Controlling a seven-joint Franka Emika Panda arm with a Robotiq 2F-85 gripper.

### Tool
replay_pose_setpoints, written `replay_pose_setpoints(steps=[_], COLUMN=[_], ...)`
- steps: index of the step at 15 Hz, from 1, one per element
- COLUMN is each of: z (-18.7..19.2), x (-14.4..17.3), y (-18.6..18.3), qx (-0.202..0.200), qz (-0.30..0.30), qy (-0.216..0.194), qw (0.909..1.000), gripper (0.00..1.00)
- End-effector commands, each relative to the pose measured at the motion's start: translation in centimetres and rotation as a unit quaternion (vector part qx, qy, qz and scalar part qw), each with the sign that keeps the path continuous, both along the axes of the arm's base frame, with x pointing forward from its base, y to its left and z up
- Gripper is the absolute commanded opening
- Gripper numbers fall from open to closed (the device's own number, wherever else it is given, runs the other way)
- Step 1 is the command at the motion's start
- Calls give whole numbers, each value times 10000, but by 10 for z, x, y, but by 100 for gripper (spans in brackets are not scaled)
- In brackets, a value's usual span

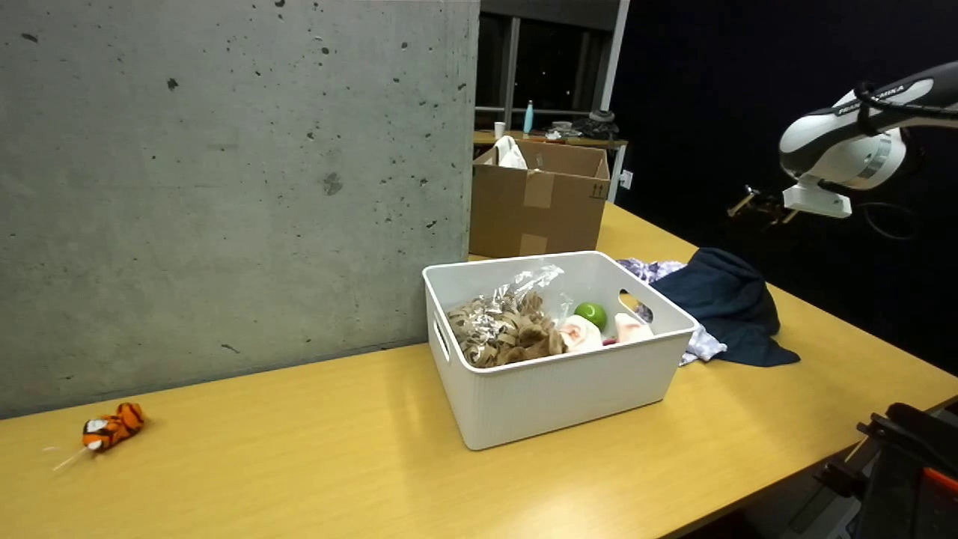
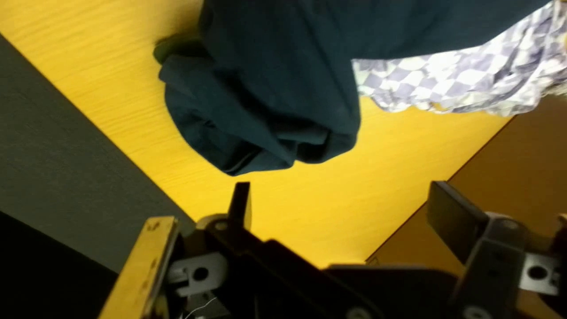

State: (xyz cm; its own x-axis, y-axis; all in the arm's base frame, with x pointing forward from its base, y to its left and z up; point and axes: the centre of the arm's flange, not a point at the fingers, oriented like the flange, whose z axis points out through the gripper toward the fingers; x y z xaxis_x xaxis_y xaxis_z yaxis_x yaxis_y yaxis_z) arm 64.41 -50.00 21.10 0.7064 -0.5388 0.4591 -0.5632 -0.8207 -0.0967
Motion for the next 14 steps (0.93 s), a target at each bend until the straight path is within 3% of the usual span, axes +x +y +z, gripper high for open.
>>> replay_pose_setpoints(steps=[1,7,14], z=[-1,-57,-76], x=[-38,-68,-68], y=[45,45,25], qx=[306,598,270], qz=[183,-97,-485], qy=[180,767,721], qw=[9992,9952,9959], gripper=[100,100,100])
